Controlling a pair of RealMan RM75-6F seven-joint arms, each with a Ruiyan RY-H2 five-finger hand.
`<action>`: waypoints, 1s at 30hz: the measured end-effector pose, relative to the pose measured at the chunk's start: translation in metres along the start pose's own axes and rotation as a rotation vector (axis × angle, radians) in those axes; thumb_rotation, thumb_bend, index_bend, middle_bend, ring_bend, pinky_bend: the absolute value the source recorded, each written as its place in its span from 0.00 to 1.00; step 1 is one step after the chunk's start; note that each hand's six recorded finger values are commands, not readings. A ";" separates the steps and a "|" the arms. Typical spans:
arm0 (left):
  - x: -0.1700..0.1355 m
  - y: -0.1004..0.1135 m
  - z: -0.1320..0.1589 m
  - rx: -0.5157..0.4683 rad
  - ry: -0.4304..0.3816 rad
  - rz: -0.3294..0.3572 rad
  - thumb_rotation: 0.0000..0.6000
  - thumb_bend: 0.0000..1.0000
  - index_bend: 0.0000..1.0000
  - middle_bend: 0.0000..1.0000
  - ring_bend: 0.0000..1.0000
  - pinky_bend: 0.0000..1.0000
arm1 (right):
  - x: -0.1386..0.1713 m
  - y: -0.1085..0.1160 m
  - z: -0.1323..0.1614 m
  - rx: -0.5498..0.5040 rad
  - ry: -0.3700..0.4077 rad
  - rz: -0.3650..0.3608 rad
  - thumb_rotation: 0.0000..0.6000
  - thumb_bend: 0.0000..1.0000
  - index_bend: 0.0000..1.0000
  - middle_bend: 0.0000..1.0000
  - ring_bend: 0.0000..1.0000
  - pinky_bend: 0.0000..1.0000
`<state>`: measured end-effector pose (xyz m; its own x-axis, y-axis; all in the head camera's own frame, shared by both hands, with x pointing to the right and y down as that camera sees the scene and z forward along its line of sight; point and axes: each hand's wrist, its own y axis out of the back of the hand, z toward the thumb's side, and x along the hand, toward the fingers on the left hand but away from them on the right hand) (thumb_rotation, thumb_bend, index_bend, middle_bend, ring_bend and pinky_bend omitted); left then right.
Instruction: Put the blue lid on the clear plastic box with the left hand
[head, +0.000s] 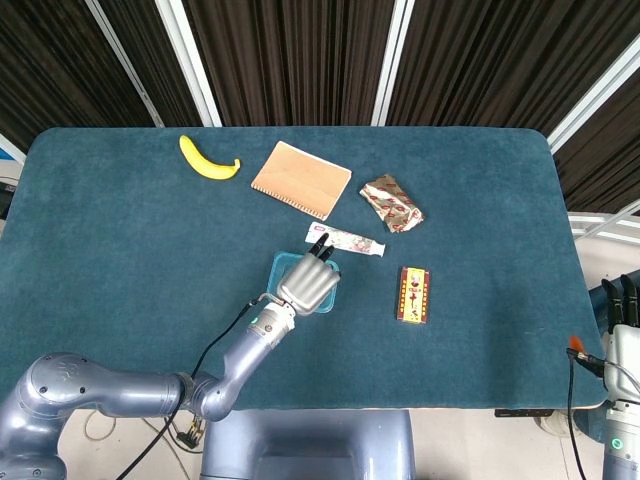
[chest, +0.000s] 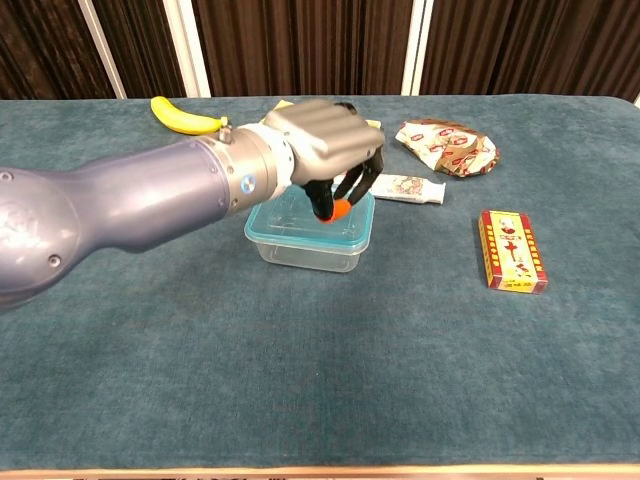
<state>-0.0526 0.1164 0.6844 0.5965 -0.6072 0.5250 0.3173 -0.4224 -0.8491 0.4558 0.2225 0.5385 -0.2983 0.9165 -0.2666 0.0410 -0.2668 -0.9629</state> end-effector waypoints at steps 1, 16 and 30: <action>0.000 -0.002 0.002 0.000 -0.004 -0.003 1.00 0.49 0.68 0.54 0.14 0.03 | 0.000 0.000 0.000 0.000 0.000 0.000 1.00 0.30 0.12 0.03 0.01 0.00; -0.003 -0.013 0.009 0.026 -0.024 -0.025 1.00 0.49 0.68 0.54 0.14 0.03 | 0.000 0.001 0.000 -0.001 0.002 -0.002 1.00 0.30 0.12 0.03 0.01 0.00; -0.007 -0.019 0.011 0.043 -0.030 -0.034 1.00 0.49 0.68 0.54 0.14 0.03 | 0.000 0.000 0.000 0.001 0.000 -0.002 1.00 0.30 0.12 0.03 0.01 0.00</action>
<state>-0.0549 0.1360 0.6964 0.6062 -0.5721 0.5524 0.3688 -0.4131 -0.8326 0.4556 0.2225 0.5380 -0.2987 0.9170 -0.2642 0.0398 -0.2647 -0.9635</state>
